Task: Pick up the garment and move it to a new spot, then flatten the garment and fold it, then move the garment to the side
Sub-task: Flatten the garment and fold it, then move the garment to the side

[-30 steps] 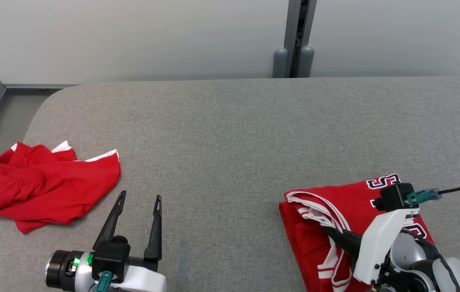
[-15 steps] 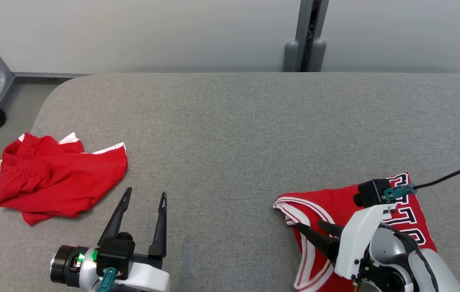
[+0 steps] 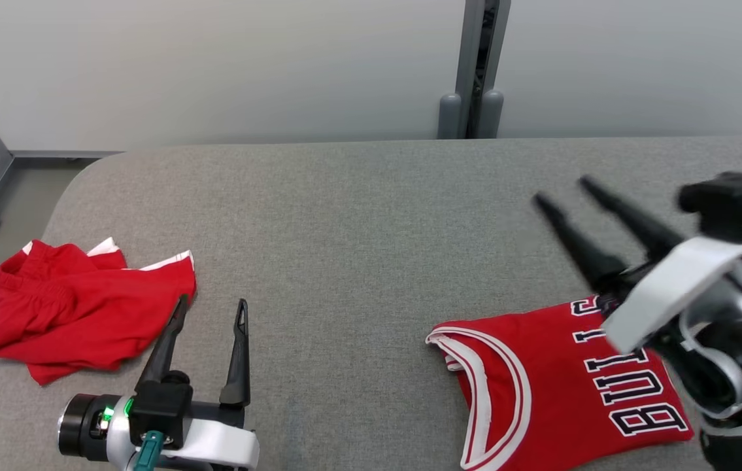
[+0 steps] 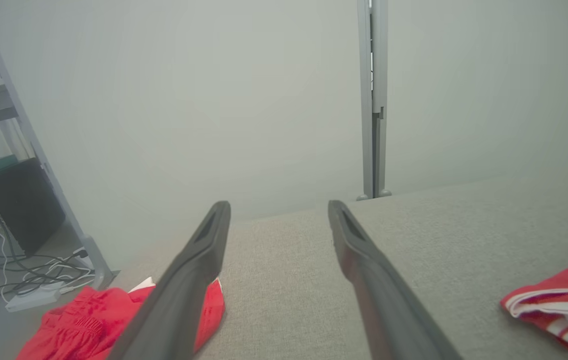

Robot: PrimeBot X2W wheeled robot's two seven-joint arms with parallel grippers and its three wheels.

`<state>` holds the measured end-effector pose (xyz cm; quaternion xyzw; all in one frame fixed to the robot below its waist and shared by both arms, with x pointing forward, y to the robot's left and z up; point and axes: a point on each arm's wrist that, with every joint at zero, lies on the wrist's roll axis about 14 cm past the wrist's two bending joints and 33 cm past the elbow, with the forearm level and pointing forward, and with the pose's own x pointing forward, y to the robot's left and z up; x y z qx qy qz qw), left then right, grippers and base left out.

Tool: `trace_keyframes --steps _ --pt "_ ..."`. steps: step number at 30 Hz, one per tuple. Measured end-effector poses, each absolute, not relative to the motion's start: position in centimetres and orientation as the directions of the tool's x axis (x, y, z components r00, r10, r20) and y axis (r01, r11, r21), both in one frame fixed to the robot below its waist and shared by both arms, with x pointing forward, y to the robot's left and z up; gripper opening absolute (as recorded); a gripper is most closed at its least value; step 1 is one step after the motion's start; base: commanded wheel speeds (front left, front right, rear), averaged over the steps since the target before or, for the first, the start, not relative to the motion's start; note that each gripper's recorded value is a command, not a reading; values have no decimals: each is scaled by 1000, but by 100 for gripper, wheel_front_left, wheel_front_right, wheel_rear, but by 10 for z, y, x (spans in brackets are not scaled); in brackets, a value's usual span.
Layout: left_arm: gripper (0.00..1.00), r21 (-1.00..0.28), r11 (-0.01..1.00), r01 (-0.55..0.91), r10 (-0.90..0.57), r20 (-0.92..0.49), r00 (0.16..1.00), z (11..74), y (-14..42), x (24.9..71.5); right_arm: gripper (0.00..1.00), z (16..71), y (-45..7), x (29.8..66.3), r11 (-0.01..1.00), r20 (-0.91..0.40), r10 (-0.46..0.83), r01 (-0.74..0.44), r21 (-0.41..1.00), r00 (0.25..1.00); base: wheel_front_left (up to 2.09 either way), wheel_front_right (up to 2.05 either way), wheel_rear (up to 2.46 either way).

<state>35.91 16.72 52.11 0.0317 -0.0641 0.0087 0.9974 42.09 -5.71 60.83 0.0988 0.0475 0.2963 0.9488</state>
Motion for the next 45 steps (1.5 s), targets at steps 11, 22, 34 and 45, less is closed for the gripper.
trace_keyframes --steps 11,22,34,45 --pt "100 0 1000 -23 22 286 958 573 166 358 100 662 -148 406 945 415 324 -308 -107 850 0 0 0" --pt "100 -17 999 -37 40 236 971 556 173 348 100 585 -190 381 994 311 106 -111 -4 944 0 0 0" --pt "100 -3 1000 -27 27 231 973 555 173 352 100 580 -193 383 992 308 82 -109 70 948 0 0 0" --pt "100 6 1000 12 -12 159 987 530 165 375 100 459 -183 405 952 -264 260 -200 232 929 0 0 0"
